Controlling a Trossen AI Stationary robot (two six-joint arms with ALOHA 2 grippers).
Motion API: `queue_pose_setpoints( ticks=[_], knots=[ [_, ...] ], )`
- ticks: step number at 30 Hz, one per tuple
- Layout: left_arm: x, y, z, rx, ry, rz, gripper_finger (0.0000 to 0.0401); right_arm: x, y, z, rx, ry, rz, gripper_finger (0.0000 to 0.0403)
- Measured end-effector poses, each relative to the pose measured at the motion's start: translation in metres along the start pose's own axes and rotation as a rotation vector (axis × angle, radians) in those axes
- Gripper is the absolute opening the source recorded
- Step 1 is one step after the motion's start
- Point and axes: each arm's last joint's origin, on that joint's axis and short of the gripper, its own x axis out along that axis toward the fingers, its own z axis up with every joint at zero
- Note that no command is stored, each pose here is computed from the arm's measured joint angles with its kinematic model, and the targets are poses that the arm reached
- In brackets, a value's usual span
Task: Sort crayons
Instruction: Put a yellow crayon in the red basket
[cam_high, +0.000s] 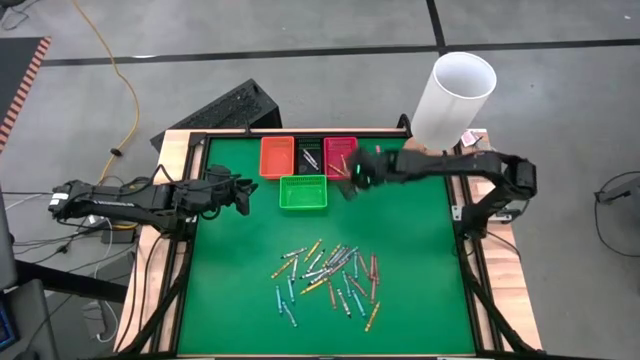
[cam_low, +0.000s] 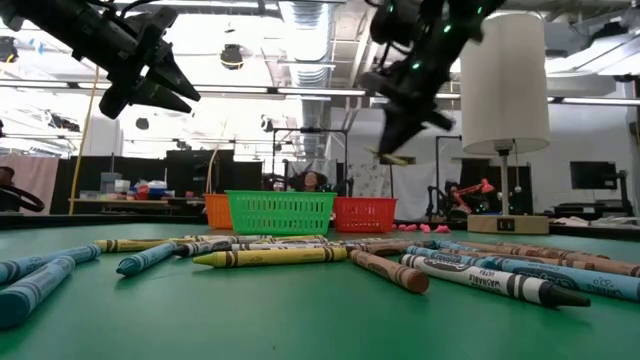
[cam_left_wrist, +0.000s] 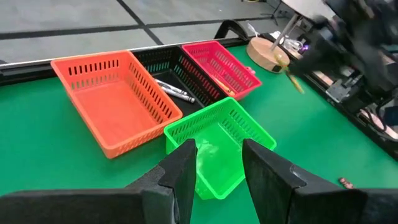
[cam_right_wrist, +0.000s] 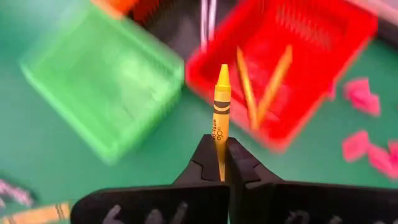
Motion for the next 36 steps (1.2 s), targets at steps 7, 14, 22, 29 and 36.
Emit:
queue_pose_setpoints(
  ticks=[7,14,22,29,36],
  knots=[
    [0.0,0.0,0.0,-0.038,-0.003,0.003,0.0119,0.037,-0.05,0.041,0.105,-0.117,0.041,0.0],
    [0.0,0.0,0.0,-0.018,-0.003,0.006,0.0119,0.073,-0.068,0.053,0.103,-0.095,0.005,0.0],
    [0.0,0.0,0.0,-0.017,-0.003,0.008,0.0119,0.099,-0.072,0.061,0.072,-0.057,-0.027,0.0012],
    [0.0,0.0,0.0,-0.019,-0.003,0.008,0.0119,0.099,-0.07,0.067,0.008,0.013,-0.049,0.0068],
    [0.0,0.001,0.0,-0.016,-0.012,0.018,0.0119,0.064,-0.059,0.078,-0.046,0.118,-0.046,0.0102]
  ],
)
